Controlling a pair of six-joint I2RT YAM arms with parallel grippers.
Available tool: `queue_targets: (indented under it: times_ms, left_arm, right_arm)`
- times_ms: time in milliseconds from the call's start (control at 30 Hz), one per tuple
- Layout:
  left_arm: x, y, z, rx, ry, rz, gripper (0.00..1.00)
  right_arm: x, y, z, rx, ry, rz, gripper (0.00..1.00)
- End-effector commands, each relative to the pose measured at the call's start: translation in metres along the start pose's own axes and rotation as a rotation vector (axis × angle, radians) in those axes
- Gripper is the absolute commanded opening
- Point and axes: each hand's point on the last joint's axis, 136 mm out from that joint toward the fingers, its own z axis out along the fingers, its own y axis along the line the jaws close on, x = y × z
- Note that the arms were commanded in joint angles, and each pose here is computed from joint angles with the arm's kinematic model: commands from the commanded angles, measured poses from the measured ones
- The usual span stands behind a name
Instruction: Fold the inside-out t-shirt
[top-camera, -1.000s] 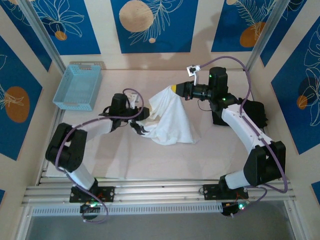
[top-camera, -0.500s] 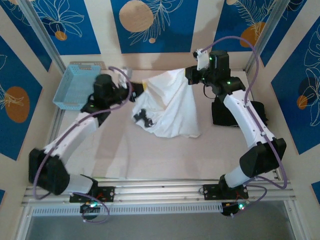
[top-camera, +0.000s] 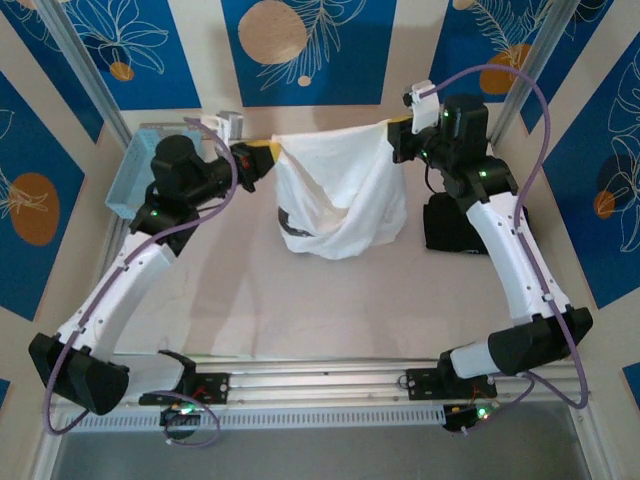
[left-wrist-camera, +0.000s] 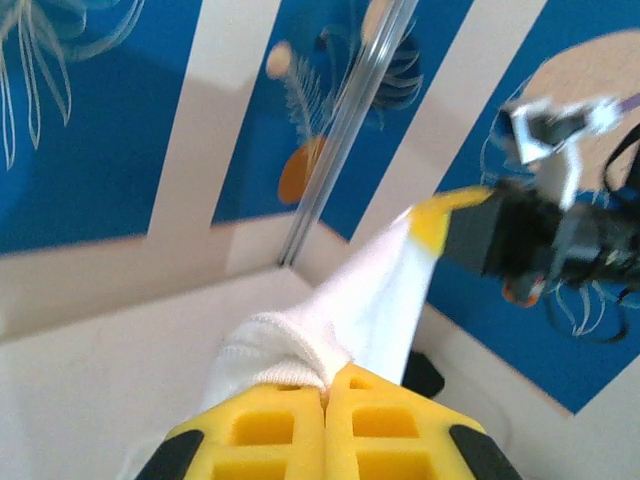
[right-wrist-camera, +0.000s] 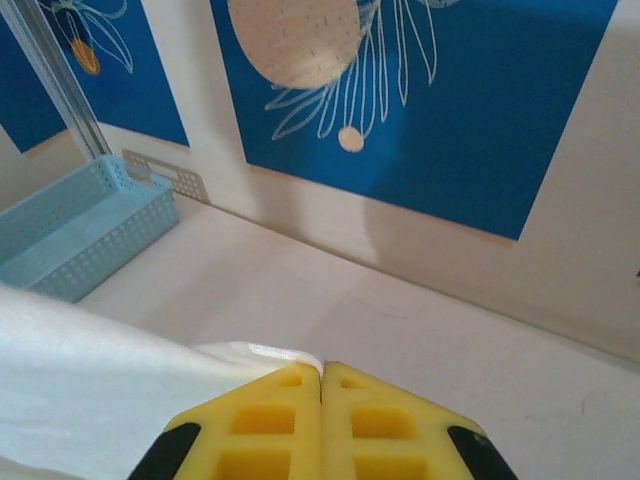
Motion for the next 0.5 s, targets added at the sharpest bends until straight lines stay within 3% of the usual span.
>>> queue_targets:
  times_ms: [0, 133, 233, 367, 467]
  left_arm:
    - [0.029, 0.006, -0.006, 0.005, 0.053, -0.038, 0.0]
    - [0.059, 0.01, -0.006, 0.032, 0.095, -0.12, 0.0]
    - [0.074, 0.014, -0.004, 0.041, 0.123, -0.16, 0.0]
    - [0.087, 0.018, -0.005, 0.025, 0.156, -0.172, 0.0]
    - [0.091, 0.019, -0.007, 0.02, 0.169, -0.169, 0.0]
  right_arm:
    - [0.056, -0.015, 0.04, 0.032, 0.161, 0.088, 0.03]
    - [0.123, -0.037, 0.075, 0.144, 0.36, 0.141, 0.07]
    - [0.153, -0.053, 0.079, 0.247, 0.446, 0.127, 0.15]
    - [0.155, -0.028, 0.063, 0.242, 0.401, 0.014, 0.33]
    - [0.165, 0.033, 0.049, 0.045, 0.31, -0.071, 0.42]
